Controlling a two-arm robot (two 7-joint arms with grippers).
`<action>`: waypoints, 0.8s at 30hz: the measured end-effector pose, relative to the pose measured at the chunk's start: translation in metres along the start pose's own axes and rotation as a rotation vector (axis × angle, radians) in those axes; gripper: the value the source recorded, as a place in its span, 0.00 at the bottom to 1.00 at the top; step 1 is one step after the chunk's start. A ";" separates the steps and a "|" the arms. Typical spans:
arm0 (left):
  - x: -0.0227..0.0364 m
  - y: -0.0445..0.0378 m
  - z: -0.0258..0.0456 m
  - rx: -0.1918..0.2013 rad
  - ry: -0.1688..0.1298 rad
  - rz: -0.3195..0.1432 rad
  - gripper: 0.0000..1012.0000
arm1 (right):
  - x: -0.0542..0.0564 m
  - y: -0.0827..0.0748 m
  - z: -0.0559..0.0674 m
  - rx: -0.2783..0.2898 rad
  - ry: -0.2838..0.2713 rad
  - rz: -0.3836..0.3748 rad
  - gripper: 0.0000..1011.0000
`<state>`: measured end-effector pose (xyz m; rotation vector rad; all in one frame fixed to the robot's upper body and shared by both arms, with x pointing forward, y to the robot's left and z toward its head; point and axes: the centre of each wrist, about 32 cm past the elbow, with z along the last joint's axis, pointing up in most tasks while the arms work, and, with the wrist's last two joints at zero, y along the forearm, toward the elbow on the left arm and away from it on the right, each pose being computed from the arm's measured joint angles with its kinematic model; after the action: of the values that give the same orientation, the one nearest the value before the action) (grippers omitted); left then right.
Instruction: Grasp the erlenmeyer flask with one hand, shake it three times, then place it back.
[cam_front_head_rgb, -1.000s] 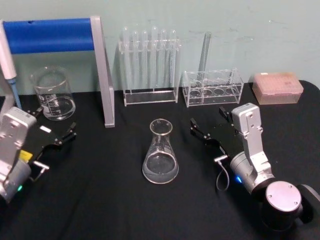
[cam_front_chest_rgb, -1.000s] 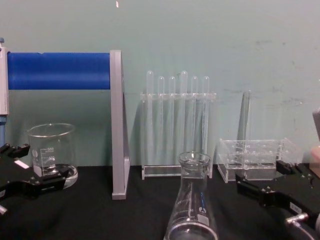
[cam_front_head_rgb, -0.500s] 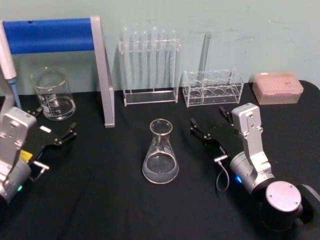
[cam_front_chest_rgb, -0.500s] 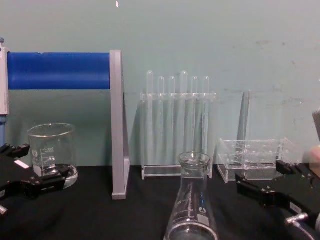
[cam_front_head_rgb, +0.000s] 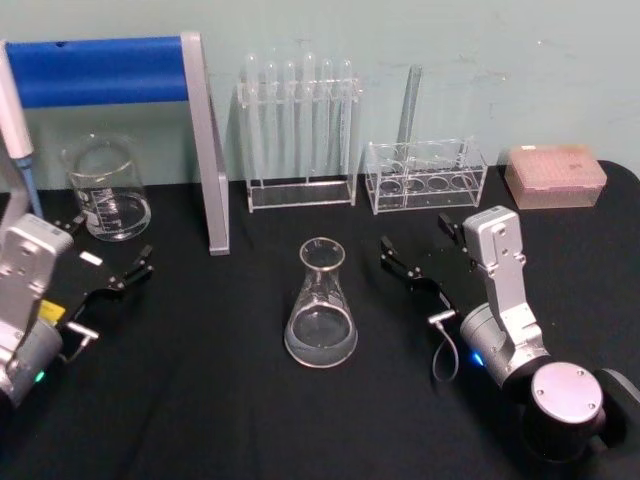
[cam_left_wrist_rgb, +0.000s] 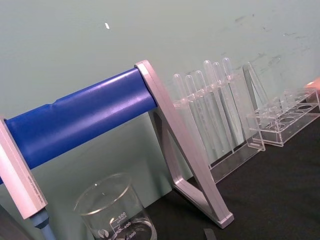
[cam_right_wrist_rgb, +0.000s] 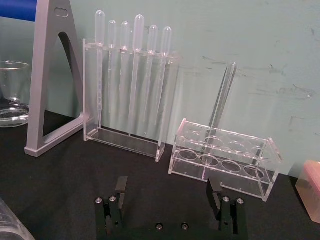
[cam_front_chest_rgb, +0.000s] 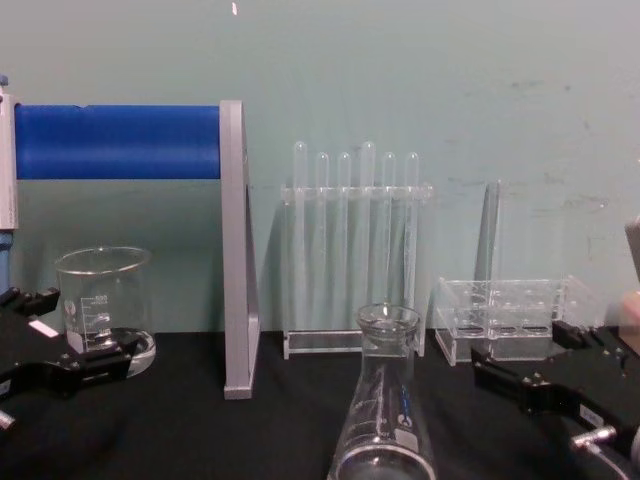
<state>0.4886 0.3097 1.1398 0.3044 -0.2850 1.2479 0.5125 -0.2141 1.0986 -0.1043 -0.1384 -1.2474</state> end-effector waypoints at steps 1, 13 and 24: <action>0.0000 0.0000 0.0000 0.000 0.000 0.000 0.99 | 0.000 0.000 0.000 0.000 0.000 0.000 0.99; 0.0000 0.0000 0.0000 0.000 0.000 0.000 0.99 | 0.000 0.000 0.000 0.000 0.000 0.000 0.99; 0.0000 0.0000 0.0000 0.000 0.000 0.000 0.99 | 0.000 0.000 0.000 0.000 0.000 0.000 0.99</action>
<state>0.4886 0.3097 1.1398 0.3044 -0.2850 1.2479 0.5125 -0.2141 1.0985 -0.1044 -0.1383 -1.2473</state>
